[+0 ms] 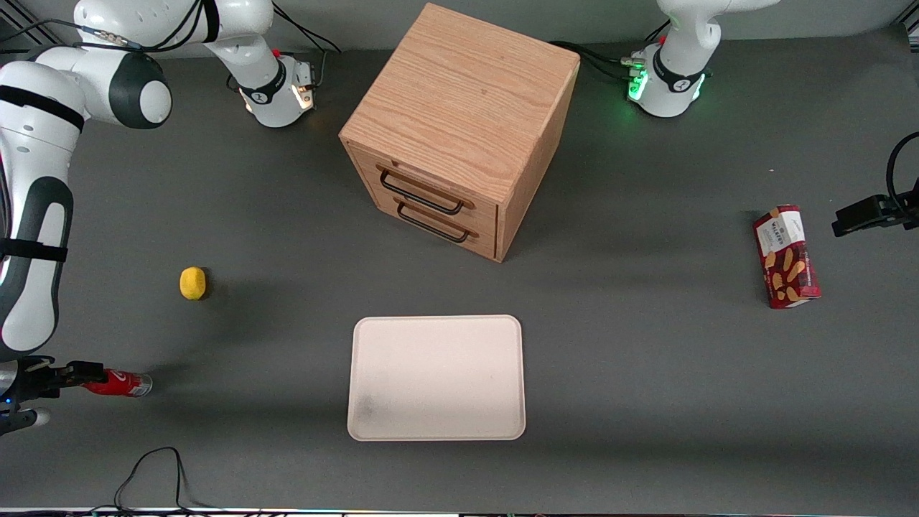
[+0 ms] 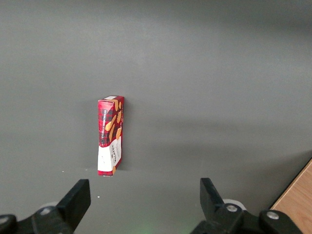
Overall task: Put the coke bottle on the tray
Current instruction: 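Close the right gripper on the bottle's neck, then lift the bottle and carry it toward the white tray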
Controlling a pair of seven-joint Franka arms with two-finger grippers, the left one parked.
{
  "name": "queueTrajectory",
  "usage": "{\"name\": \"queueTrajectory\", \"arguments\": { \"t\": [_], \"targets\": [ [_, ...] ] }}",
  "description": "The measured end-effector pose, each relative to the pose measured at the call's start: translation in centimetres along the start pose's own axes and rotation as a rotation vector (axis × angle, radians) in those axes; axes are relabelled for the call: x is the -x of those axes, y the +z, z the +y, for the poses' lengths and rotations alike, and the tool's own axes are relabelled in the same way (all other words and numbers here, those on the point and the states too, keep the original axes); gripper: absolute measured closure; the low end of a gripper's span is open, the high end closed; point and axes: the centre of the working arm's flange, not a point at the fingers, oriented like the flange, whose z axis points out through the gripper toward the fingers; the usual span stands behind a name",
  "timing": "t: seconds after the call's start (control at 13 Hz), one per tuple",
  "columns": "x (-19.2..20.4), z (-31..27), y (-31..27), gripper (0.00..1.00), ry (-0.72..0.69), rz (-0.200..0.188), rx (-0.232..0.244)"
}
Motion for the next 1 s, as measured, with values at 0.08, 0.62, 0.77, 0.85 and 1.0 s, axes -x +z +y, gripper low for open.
{"name": "queueTrajectory", "arguments": {
  "t": [0.08,0.62,0.77,0.85,1.0],
  "targets": [
    [0.09,0.06,0.18,0.0,-0.007,-0.005,0.001],
    [0.46,0.04,0.39,0.0,-0.013,-0.033,-0.009],
    [0.61,-0.05,0.42,0.06,-0.013,-0.046,-0.017],
    [0.71,-0.07,0.41,0.17,-0.014,-0.054,-0.017],
    [0.81,-0.04,0.41,0.44,-0.017,-0.064,-0.013]
  ]
}}
